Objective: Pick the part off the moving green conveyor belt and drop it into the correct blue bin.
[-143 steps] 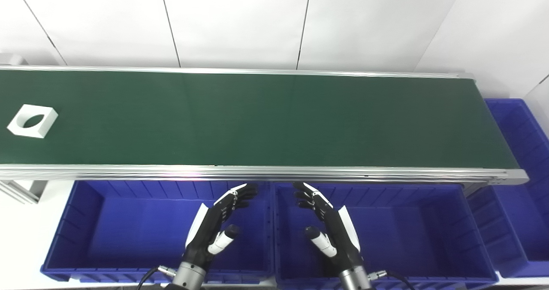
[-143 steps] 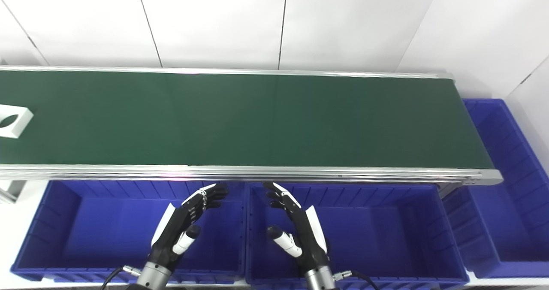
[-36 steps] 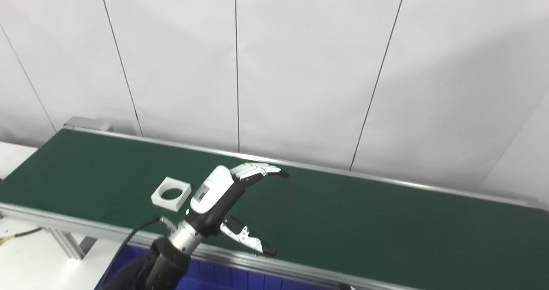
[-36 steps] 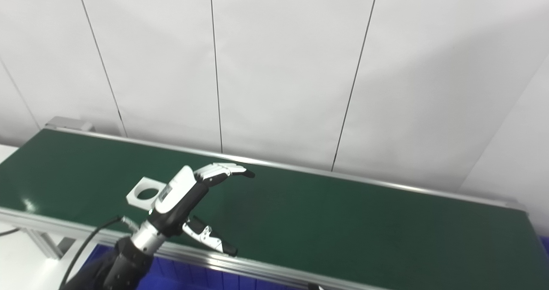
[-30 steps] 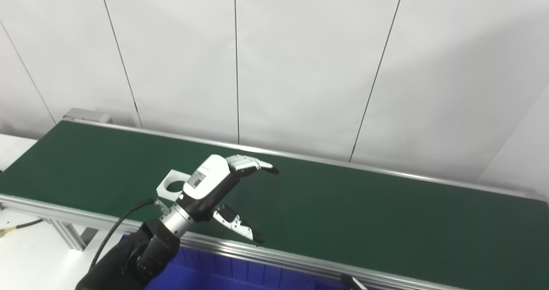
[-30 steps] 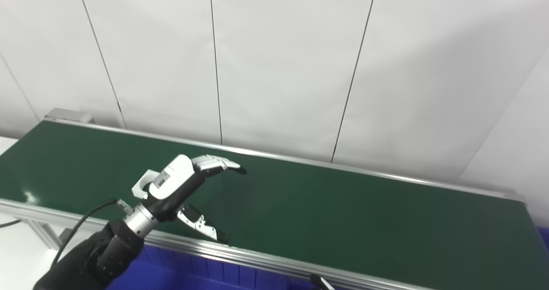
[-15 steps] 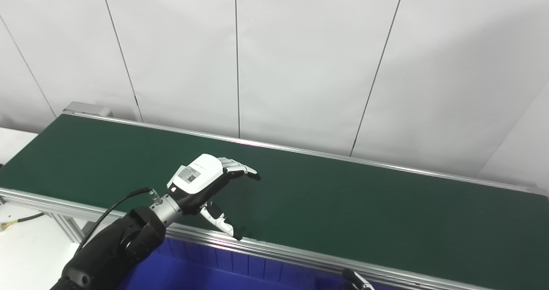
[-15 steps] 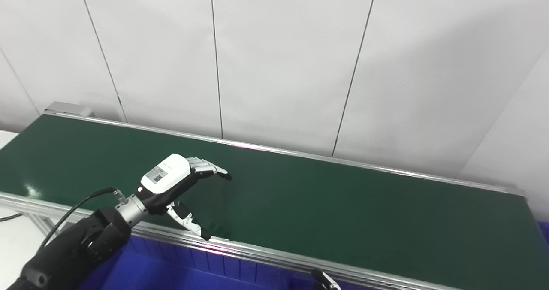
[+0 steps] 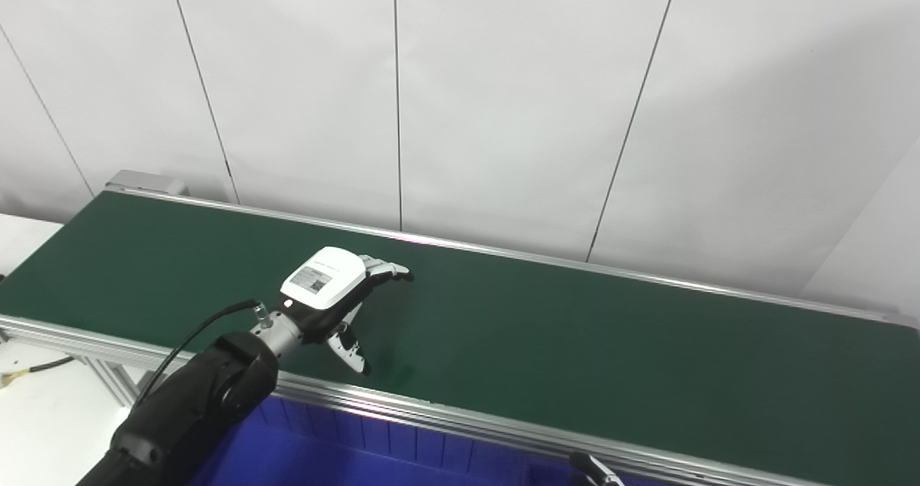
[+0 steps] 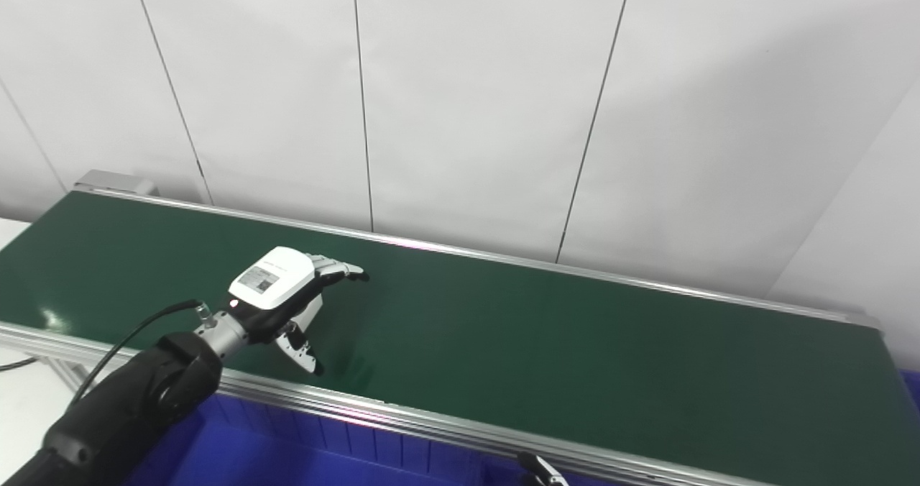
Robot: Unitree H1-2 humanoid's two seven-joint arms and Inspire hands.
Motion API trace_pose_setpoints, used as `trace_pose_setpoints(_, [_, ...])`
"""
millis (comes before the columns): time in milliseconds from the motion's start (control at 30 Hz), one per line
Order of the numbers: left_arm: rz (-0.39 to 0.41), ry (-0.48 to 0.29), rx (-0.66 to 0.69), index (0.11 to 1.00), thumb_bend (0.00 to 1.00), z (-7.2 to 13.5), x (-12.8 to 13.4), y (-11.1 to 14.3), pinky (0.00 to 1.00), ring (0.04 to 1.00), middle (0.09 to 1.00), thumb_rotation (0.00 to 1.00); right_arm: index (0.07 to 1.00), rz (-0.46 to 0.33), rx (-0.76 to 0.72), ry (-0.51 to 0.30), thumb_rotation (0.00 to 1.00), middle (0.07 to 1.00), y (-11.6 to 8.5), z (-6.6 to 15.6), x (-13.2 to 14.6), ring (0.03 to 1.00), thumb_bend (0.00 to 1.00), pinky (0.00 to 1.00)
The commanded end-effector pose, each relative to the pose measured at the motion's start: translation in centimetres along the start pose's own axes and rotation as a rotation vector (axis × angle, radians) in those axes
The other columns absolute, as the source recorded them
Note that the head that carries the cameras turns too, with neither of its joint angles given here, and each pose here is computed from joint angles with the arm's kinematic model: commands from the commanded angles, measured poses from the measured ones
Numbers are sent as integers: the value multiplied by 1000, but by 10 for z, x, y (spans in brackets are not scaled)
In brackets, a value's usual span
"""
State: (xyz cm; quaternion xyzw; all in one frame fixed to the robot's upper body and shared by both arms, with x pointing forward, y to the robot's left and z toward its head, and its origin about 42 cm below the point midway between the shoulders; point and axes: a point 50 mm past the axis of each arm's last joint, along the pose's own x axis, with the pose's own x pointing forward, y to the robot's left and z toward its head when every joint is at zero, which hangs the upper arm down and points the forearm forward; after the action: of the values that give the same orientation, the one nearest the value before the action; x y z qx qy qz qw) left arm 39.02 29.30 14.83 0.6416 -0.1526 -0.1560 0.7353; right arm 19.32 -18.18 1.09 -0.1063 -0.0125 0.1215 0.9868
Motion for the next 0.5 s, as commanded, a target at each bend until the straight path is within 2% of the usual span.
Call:
trace_pose_setpoints(0, [49,1,57,813,1000,-1,17,29,707,787,807,58,835,-8,12,-77,964,851,1,10,6,811,846,761])
trace_pose_setpoints(100, [10,28,64,846,1000,-1,21,36,745,830,848,42,835,-8,12,-76,963,852,2,9,7,812,842,760])
trace_pose_setpoints(300, [-20,20,107,859,1000,5,32,47,737,831,859,19,834,-5,17,-80,949,855,5,11,8,819,833,767])
trace_pose_setpoints(467, [-101,16,156,883,1000,15,43,51,786,875,896,33,833,-5,18,-82,945,858,8,11,9,825,831,769])
